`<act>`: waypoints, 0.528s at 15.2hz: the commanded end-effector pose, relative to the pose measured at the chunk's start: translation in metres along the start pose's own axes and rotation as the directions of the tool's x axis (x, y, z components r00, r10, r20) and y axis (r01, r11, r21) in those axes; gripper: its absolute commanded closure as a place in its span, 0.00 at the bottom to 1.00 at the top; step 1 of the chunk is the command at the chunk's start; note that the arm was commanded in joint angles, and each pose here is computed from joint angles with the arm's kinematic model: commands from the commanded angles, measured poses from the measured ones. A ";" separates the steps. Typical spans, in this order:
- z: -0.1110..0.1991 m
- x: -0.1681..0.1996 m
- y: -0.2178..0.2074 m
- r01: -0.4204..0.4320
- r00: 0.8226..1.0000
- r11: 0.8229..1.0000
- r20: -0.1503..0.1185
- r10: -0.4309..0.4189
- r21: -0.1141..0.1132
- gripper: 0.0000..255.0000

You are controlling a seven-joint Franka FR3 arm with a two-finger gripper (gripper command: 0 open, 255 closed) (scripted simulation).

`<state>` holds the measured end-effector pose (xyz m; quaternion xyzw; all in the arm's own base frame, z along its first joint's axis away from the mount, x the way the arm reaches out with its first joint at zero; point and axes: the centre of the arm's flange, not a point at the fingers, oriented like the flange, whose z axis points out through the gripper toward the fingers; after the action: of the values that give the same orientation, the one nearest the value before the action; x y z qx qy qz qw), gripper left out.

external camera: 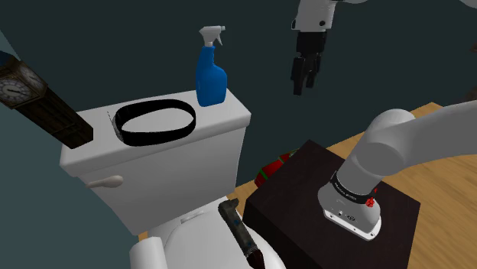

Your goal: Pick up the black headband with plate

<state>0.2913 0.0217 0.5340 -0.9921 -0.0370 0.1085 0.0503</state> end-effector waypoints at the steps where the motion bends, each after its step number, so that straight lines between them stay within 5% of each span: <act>1: 0.000 0.000 0.000 0.000 1.000 1.000 0.000 0.000 0.000 0.00; 8: 0.007 0.056 -0.070 -0.048 0.998 0.999 -0.044 0.047 -0.013 0.00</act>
<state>0.3327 0.0862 0.5258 -0.9948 -0.0173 0.0909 0.0421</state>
